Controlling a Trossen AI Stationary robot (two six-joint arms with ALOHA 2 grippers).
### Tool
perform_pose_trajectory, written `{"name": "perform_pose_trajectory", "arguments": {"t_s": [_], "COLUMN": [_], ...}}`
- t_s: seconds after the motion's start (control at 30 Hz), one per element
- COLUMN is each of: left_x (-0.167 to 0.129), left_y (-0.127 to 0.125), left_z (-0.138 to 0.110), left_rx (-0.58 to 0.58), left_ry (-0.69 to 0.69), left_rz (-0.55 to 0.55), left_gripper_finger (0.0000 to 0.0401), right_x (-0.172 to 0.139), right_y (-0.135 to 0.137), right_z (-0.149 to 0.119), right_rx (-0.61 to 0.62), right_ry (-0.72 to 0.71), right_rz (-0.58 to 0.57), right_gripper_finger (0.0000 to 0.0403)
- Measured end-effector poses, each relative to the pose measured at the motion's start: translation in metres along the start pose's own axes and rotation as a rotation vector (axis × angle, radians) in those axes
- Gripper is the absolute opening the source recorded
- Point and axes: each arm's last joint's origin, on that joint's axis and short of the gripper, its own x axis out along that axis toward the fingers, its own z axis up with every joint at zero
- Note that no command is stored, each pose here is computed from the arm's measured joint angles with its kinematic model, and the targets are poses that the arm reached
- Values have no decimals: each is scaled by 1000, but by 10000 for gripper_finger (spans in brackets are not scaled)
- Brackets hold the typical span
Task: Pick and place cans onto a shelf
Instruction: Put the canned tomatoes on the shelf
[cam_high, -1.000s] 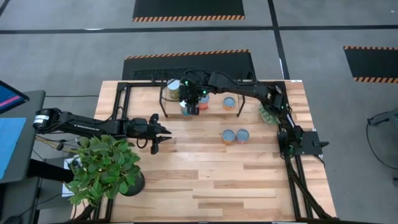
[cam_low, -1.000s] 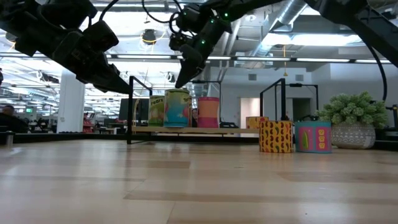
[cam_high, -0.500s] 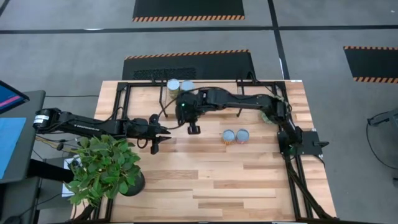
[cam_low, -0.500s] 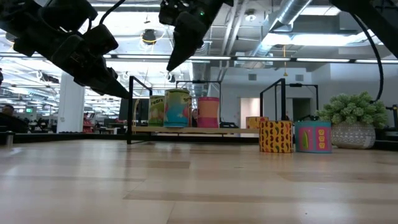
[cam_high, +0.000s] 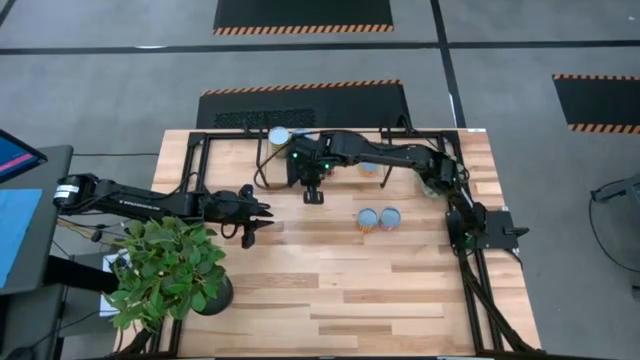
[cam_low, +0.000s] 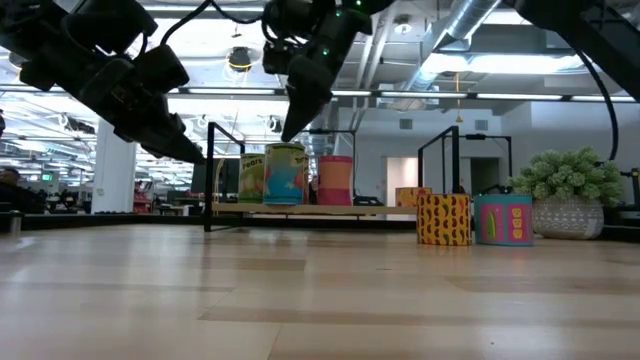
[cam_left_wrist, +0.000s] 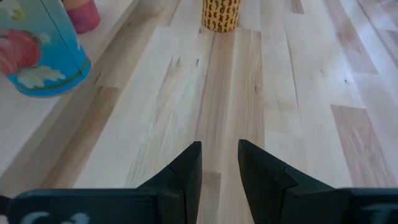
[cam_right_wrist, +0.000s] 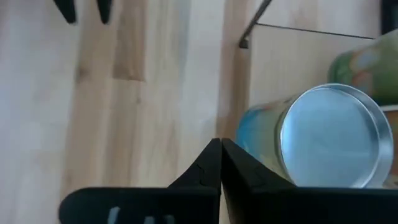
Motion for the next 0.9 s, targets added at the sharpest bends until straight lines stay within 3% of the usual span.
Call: {"name": "perform_pose_trajectory", "arguments": {"t_s": [0.2,0.9], "left_x": [0,0], "left_y": [0,0], "left_z": [-1,-1], "left_rx": [0,-16], "left_ry": [6,8], "left_rz": [1,2], "left_gripper_finger": [93,93], "right_x": [4,2], "right_y": [-5,-31], "right_z": [-5,-7], "right_rx": [19,30], "right_ry": [0,-61], "right_rz": [48,0], "right_gripper_finger": [16,18]}}
